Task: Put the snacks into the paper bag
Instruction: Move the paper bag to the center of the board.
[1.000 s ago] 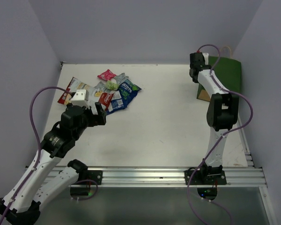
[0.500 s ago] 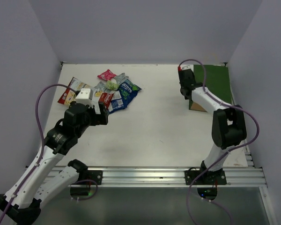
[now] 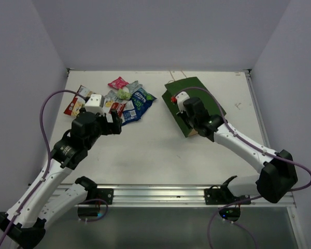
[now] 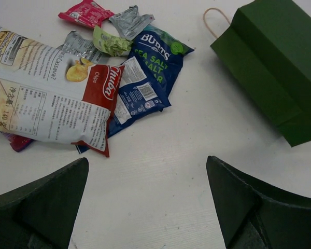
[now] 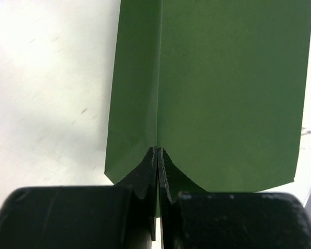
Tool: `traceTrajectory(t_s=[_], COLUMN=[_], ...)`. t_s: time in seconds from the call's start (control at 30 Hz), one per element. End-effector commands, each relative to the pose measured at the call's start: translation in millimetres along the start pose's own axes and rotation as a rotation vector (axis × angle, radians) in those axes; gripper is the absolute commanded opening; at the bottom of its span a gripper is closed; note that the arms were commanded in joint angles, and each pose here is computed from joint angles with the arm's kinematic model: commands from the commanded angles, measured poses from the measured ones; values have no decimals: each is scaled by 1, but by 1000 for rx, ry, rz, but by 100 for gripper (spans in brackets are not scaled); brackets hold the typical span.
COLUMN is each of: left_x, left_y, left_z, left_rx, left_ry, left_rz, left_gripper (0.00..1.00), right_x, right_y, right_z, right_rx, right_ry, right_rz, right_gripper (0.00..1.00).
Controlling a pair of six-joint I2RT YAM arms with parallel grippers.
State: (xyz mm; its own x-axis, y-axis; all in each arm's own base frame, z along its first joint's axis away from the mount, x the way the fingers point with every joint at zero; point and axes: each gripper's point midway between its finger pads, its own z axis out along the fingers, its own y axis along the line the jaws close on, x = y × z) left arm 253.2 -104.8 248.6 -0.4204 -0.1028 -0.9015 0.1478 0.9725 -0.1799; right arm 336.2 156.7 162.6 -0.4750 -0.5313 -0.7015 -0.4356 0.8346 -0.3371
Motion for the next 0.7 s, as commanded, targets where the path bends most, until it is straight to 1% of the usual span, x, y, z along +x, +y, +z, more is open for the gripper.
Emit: traceTrajectory(t_s=[0.0,0.03,0.07,0.1,0.13,0.2,0.23,0.4,0.43,0.5,0.53,0.57,0.63,0.67], left_x=[-15,-12,-13,-14,-12,-15,-13,-17,-14,-15,-12,-11,-12,-12], left_y=[-15,-17,-19,-22,-24,-29,-31,-45,-48,-55,-58,-58,-60,-60], left_z=[9,14,17,18,22,25,29,42,48,52,58,60,64,65], left_rx=[57,57,65,74,77,96,99,135,139,166,167,169,163,158], left_ry=[-50,-34,-34,-31,-21,-25,-13,8,24,40,58,67,77,79], left_rz=[-22,-21,-28,-38,-41,-53,-56,-78,-78,-91,-92,-95,-101,-102], left_gripper=[100,100,100,100,100,100,100,100,100,100,100,100,100,100], right_x=[15,23,28,30,41,48,58,74,71,67,62,57,45,31], right_y=[38,44,57,60,64,76,78,82,83,87,86,86,86,86], right_z=[-28,-33,-40,-47,-52,-63,-69,-91,-97,-103,-108,-110,-113,-115], right_rx=[-118,-132,-158,-161,-173,-205,-216,-247,-262,-288,-289,-294,-296,-295], right_ry=[7,28,30,30,67,88,127,190,178,167,158,149,130,106], right_rz=[-76,-90,-119,-129,-141,-161,-154,-88,-58,-25,6,18,54,73], right_gripper=[0,0,0,0,0,2,3,11,15,15,17,22,36,40])
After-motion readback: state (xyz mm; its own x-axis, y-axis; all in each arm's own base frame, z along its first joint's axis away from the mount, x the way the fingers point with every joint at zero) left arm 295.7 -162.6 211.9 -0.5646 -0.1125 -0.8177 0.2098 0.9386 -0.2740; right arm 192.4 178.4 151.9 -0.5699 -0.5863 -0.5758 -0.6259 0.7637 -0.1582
